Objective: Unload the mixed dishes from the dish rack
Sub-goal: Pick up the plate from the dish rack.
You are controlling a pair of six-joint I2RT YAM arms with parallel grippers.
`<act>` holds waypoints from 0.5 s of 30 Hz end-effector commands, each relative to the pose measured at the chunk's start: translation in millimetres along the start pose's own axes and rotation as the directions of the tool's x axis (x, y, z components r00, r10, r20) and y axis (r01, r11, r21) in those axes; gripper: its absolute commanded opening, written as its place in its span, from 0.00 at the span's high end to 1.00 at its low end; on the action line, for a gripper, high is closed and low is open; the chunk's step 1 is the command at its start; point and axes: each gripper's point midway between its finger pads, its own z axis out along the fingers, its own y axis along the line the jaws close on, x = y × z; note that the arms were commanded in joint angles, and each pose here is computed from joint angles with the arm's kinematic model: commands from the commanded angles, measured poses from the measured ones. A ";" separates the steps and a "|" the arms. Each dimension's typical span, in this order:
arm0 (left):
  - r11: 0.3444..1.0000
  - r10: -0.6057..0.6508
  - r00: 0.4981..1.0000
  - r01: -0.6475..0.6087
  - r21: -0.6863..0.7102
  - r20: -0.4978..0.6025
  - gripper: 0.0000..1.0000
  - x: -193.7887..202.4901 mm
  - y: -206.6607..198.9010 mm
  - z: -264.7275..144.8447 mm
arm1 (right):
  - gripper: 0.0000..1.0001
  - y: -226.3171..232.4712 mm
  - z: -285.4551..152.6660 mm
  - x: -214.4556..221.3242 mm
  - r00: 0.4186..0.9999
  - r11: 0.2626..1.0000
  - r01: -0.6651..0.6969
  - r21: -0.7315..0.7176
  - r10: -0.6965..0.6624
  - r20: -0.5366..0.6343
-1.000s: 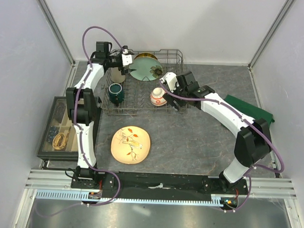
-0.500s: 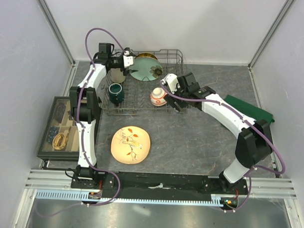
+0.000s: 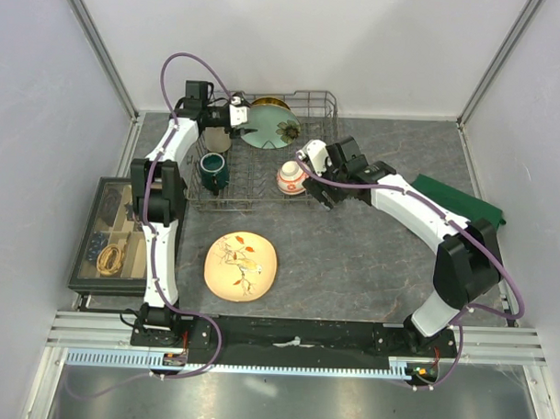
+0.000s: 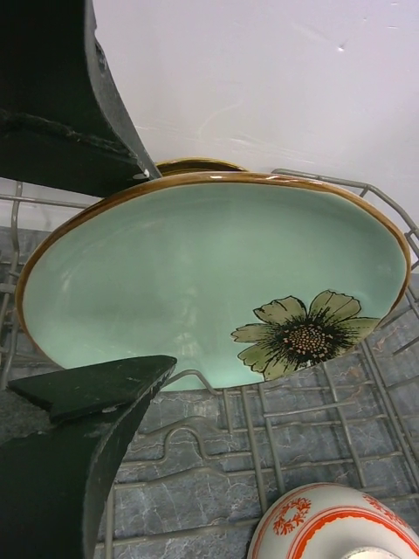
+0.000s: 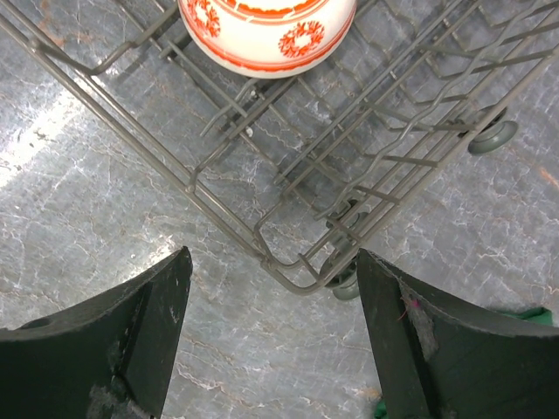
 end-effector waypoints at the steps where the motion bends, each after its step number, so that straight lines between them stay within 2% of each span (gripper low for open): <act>1: 0.998 0.066 0.997 -0.066 0.004 0.049 0.32 -7.5 5.2 5.1 | 0.16 1.2 3.0 2.2 1.000 1.000 -0.017 -0.005 0.017 0.006; 15: 0.998 0.062 0.996 -0.061 -0.010 0.066 0.49 -16.8 10.3 4.8 | 0.16 0.5 3.6 11.1 1.000 1.000 -0.019 0.006 0.019 -0.009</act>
